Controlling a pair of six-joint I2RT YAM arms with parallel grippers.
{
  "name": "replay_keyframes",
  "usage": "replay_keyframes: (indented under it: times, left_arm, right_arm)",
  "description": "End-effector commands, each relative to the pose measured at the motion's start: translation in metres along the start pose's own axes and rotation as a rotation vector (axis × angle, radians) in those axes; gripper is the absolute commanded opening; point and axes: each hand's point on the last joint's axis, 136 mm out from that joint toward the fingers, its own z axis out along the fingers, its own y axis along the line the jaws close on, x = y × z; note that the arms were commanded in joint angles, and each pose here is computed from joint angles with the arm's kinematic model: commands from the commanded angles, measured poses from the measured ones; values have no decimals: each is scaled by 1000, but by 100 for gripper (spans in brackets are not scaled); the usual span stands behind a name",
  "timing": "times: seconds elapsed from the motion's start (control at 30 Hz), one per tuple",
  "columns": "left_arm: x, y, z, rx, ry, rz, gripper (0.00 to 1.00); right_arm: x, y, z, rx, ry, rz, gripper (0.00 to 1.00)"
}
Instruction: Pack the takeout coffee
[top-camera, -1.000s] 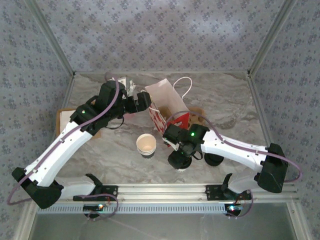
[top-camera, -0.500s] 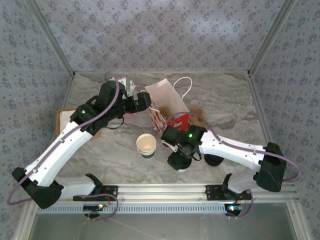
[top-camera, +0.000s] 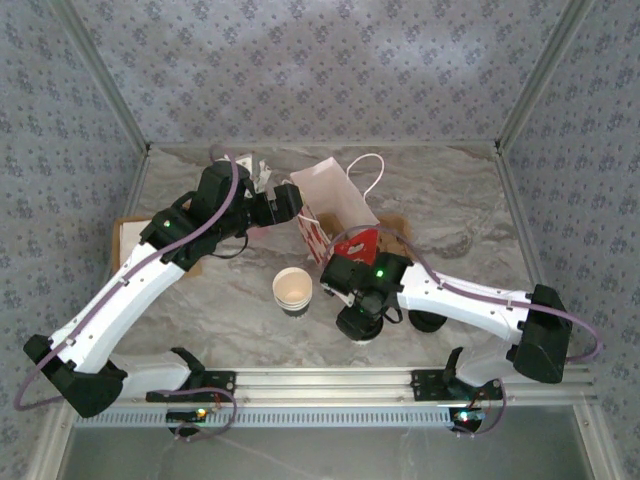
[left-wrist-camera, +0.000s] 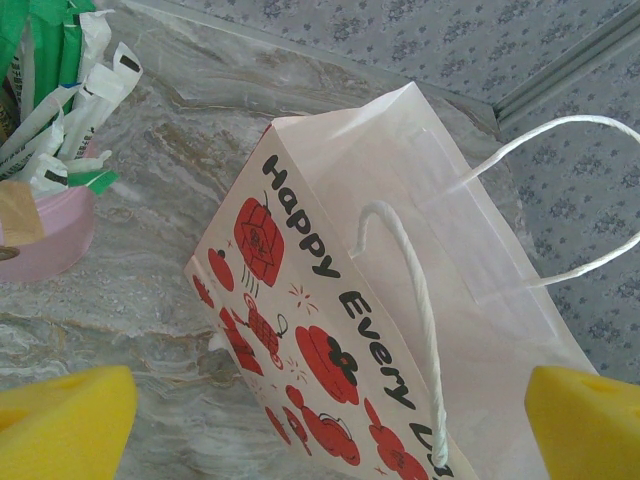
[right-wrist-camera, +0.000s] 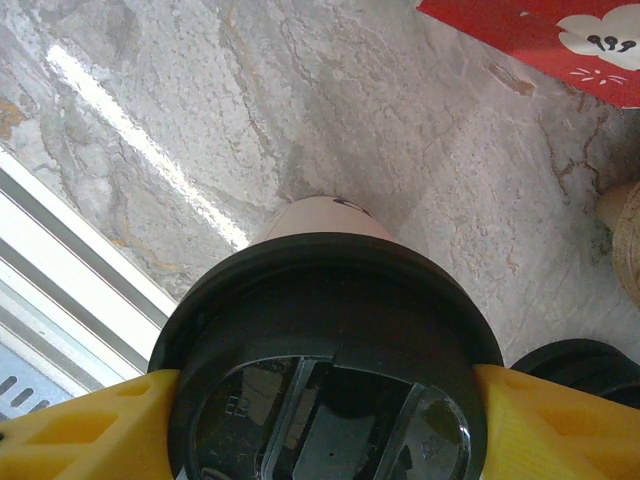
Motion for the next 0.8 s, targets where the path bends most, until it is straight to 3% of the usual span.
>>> replay_keyframes:
  times: [0.0, 0.27, 0.6, 0.77]
  left_arm:
    - [-8, -5, -6, 20, -19, 8, 100]
    - [-15, -1, -18, -5, -51, 23, 100]
    - [-55, -10, -46, -37, -130, 103, 99]
    - [-84, -23, -41, -35, -138, 154, 99]
  right_arm:
    - [8, 0, -8, 8, 22, 5, 66]
    - [7, 2, -40, -38, -79, 28, 64]
    - [5, 8, -130, -174, -355, 66, 63]
    - [7, 5, -171, -212, -483, 67, 63]
